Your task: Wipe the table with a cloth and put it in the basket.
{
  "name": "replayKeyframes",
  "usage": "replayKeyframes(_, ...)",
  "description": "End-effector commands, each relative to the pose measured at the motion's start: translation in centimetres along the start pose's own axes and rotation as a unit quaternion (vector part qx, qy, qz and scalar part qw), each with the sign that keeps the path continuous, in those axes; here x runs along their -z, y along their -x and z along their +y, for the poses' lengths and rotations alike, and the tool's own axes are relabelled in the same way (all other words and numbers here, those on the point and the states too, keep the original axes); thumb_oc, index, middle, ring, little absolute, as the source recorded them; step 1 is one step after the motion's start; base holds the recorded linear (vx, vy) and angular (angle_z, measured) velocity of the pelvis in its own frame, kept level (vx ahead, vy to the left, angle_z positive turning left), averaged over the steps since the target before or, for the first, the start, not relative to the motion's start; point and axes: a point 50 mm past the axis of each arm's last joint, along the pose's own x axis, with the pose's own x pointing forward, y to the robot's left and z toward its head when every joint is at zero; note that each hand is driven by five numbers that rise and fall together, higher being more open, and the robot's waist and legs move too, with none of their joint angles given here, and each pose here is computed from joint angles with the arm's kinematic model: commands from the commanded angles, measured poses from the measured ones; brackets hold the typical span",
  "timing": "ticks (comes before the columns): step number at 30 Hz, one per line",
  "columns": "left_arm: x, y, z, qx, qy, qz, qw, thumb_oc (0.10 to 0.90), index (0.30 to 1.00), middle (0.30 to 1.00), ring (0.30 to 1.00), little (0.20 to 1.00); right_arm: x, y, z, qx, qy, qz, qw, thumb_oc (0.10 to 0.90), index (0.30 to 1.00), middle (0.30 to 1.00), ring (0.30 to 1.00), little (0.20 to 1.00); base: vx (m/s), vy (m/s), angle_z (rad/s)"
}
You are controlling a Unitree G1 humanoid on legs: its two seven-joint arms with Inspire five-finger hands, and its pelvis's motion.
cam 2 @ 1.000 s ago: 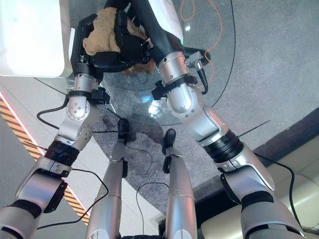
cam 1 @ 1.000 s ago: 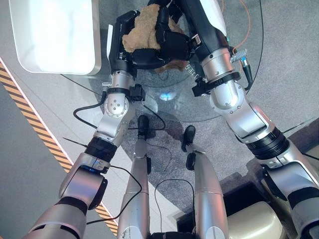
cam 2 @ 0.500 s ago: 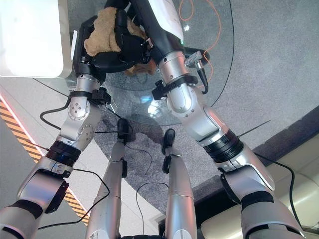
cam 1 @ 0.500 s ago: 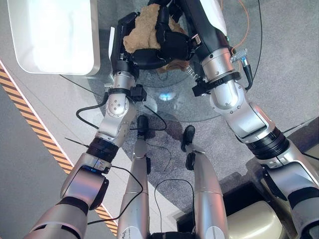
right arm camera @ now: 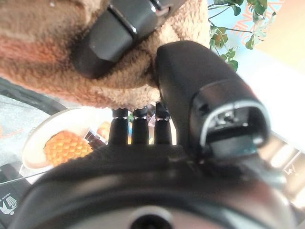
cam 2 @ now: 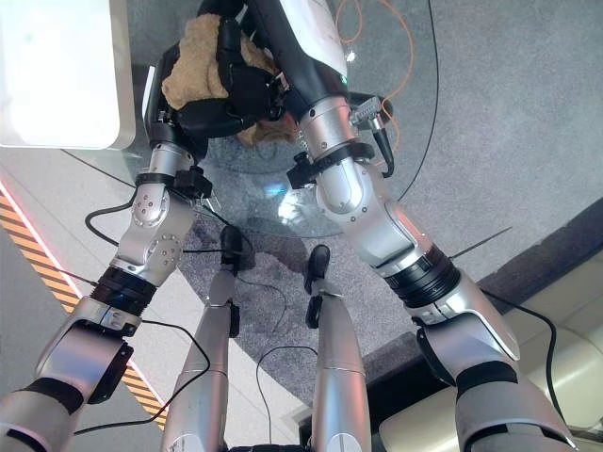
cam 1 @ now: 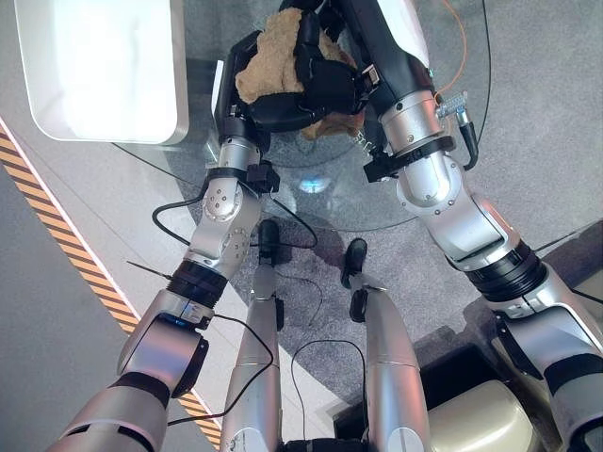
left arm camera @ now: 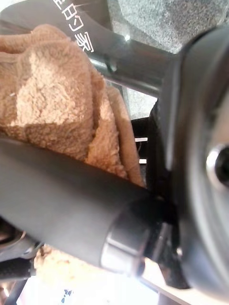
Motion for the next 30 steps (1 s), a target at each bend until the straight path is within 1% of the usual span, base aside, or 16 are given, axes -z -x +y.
replayKeyframes(1, -2.93, -0.47, -8.1, 0.18, 0.052, -0.09, 0.978, 0.1, 0.3, 0.3, 0.3, 0.2, -10.83, -2.75, -5.13, 0.114, -0.043, -0.241, 0.963, 0.1, 0.3, 0.3, 0.3, 0.2, 0.0, 0.0, 0.0)
replayKeyframes(3, -2.99, -0.53, -8.05, 0.18, 0.05, -0.091, 0.978, 0.1, 0.3, 0.3, 0.3, 0.2, -10.81, -2.78, -5.16, 0.115, -0.042, -0.24, 0.963, 0.1, 0.3, 0.3, 0.3, 0.2, 0.0, 0.0, 0.0)
replayKeyframes(4, -3.01, -0.54, -8.08, 0.18, 0.05, -0.091, 0.978, 0.1, 0.3, 0.3, 0.3, 0.2, -10.79, -2.83, -5.15, 0.116, -0.041, -0.239, 0.963, 0.163, 0.354, 0.354, 0.354, 0.263, 0.0, 0.0, 0.0)
replayKeyframes(5, -2.99, -0.56, -8.05, 0.179, 0.049, -0.091, 0.978, 0.1, 0.3, 0.3, 0.3, 0.2, -10.75, -2.88, -5.16, 0.117, -0.041, -0.236, 0.964, 0.399, 0.556, 0.556, 0.556, 0.499, 0.0, 0.0, 0.0)
replayKeyframes(6, -3.09, -0.59, -8.09, 0.18, 0.048, -0.093, 0.978, 0.1, 0.3, 0.3, 0.3, 0.2, -10.7, -2.88, -5.23, 0.121, -0.041, -0.235, 0.964, 0.8, 0.9, 0.9, 0.9, 0.9, 0.0, 0.0, 0.0)
replayKeyframes(30, -2.41, -0.29, -7.91, 0.182, 0.077, -0.074, 0.977, 0.1, 0.3, 0.3, 0.3, 0.2, -10.96, -3.13, -5.85, 0.131, -0.012, -0.235, 0.963, 0.8, 0.9, 0.9, 0.9, 0.9, 0.0, 0.0, 0.0)
